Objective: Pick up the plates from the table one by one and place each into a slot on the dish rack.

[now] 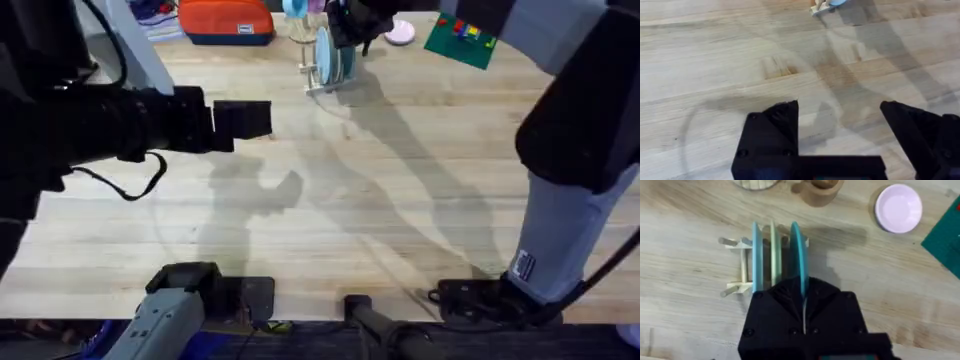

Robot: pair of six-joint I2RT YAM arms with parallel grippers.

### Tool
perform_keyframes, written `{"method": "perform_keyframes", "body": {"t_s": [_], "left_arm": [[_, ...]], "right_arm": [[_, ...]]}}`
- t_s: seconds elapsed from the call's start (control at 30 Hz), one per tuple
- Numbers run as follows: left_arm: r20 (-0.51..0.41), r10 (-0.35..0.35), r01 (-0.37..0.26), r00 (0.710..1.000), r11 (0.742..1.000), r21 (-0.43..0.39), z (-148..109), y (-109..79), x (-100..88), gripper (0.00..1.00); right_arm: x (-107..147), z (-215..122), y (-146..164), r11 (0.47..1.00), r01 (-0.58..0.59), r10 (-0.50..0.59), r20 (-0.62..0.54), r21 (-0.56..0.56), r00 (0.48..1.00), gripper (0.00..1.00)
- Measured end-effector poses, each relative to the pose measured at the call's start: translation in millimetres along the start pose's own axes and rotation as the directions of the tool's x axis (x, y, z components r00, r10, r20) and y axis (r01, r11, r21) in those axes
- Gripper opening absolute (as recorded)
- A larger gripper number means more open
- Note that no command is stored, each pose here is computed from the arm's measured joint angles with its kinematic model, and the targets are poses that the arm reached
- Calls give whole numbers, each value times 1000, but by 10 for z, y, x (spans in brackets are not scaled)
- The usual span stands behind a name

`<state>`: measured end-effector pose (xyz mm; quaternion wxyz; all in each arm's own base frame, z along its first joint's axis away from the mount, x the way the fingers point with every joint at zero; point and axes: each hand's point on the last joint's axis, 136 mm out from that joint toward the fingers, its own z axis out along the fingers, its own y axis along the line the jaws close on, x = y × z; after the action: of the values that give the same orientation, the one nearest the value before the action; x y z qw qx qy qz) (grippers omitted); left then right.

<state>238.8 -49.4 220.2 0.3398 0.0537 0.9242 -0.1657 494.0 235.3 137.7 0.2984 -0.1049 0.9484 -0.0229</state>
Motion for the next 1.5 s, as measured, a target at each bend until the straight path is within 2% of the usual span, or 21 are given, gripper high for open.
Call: {"method": "perform_keyframes", "body": {"t_s": [0.43,0.53,0.63,1.1,1.27,1.47,1.5], "left_arm": [[0,0,0,1000,1000,0,0,0,0,995],[0,0,0,1000,1000,0,0,0,0,995],[0,0,0,1000,1000,0,0,0,0,995],[0,0,0,1000,1000,0,0,0,1,995],[0,0,0,1000,1000,0,0,0,1,995],[0,0,0,1000,1000,0,0,0,1,995],[0,-1,1,1000,1000,0,0,0,1,995]], "right_arm": [[16,27,9,1000,2,-2,-6,-1,1000,32],[17,28,8,1000,3,-3,-6,-1,1000,143],[14,27,9,1000,2,-2,-5,-1,1000,199],[5,-5,0,1000,3,-3,-9,0,1000,205],[-90,-207,-36,1000,18,-18,5,-3,1000,205],[-298,-722,-137,1000,24,-24,49,-11,998,218],[-315,-806,-158,1000,25,-24,50,-11,998,245]]}}
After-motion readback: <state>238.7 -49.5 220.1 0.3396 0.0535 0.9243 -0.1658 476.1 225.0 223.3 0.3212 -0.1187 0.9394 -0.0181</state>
